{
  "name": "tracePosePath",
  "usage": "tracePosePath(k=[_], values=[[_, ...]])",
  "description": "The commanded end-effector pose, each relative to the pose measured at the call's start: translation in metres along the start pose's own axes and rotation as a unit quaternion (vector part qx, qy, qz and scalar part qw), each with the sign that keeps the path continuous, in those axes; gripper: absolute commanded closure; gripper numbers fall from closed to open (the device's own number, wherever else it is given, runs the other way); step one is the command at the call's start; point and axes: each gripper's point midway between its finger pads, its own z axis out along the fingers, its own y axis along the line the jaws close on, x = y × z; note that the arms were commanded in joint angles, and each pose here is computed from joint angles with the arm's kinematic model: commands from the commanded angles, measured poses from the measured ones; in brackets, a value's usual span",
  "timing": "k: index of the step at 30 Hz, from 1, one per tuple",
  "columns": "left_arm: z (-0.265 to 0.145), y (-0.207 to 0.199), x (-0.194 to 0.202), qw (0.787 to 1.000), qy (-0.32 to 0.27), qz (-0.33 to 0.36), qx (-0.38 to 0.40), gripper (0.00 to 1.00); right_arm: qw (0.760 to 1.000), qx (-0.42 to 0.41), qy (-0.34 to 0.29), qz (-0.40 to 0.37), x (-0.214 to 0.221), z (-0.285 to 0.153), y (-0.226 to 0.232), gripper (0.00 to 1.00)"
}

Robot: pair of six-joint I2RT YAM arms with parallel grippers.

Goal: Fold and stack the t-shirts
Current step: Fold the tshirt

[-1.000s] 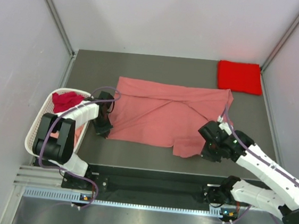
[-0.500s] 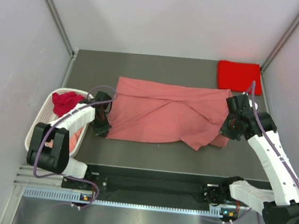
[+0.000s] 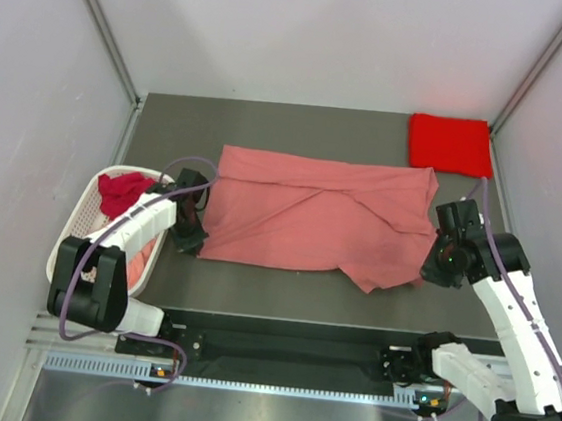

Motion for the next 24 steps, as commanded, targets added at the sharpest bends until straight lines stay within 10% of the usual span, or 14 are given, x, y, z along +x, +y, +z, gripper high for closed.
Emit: tracePosePath(k=[1, 24], values=[[-0.025, -0.014, -0.034, 0.998, -0.052, 0.011, 0.019, 1.00, 1.000, -0.022, -0.021, 0.000, -0.030, -0.006, 0.014, 1.00], [0.002, -0.118, -0.154, 0.996, -0.070, 0.056, 0.006, 1.00, 0.999, -0.032, -0.021, -0.020, -0.197, 0.055, 0.062, 1.00]])
